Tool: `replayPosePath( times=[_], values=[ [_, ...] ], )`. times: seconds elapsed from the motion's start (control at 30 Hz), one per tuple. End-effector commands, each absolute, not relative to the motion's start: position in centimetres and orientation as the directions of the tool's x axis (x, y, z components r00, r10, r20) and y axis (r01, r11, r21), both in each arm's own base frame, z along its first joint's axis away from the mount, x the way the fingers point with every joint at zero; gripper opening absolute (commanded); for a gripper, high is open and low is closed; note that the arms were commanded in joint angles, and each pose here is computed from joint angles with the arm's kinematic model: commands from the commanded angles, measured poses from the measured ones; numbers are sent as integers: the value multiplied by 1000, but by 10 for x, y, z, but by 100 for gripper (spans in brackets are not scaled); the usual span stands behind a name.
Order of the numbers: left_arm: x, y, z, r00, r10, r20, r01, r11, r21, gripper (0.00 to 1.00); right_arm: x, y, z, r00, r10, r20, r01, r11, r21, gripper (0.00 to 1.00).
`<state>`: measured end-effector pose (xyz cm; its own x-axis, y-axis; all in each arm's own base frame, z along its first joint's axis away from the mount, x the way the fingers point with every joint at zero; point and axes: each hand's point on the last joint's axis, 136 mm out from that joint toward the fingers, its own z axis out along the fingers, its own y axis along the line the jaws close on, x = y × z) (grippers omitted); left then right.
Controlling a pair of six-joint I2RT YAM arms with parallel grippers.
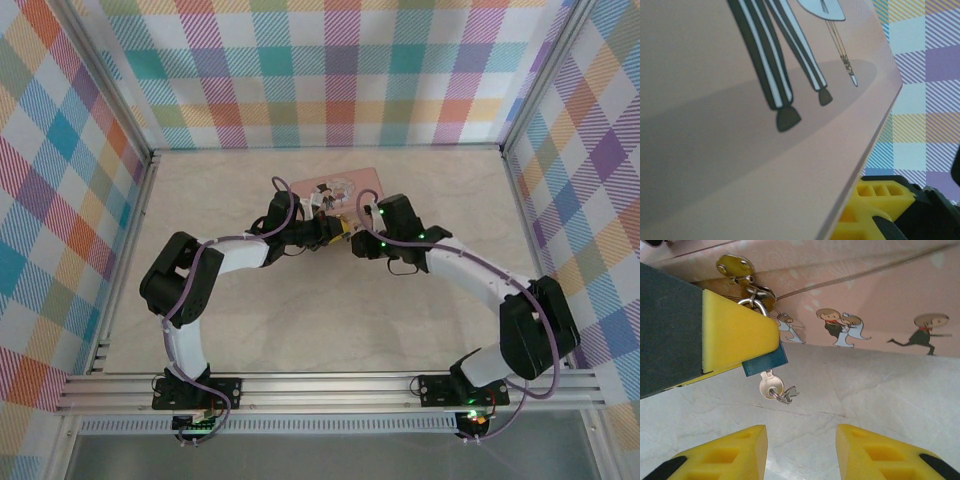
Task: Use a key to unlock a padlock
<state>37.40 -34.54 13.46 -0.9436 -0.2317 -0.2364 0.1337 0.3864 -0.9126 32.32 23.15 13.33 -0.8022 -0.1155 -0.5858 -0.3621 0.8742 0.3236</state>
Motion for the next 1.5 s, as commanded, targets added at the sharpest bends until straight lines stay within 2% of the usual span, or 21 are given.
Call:
replayPosePath(
  times=[0.0,0.73,1.17,1.37,1.47],
  values=[
    [368,-349,170,-943,-207,-260,186,318,-929,1,327,229,134,-771,-221,-597,-413,887,205,42],
    [368,-349,173,-944,-204,-261,190,313,-931,1,343,255,128,-701,-388,-598,-480,877,-5,40],
    [367,-349,175,-943,-204,-262,192,309,-932,1,348,260,126,-687,-420,-593,-494,868,-42,35],
    [367,-350,174,-945,-203,-258,189,306,-933,1,348,263,125,-678,-435,-592,-503,862,-57,26],
    [367,-350,174,-945,-202,-257,188,306,-933,1,348,264,125,-673,-442,-593,-510,858,-61,6]
  ],
)
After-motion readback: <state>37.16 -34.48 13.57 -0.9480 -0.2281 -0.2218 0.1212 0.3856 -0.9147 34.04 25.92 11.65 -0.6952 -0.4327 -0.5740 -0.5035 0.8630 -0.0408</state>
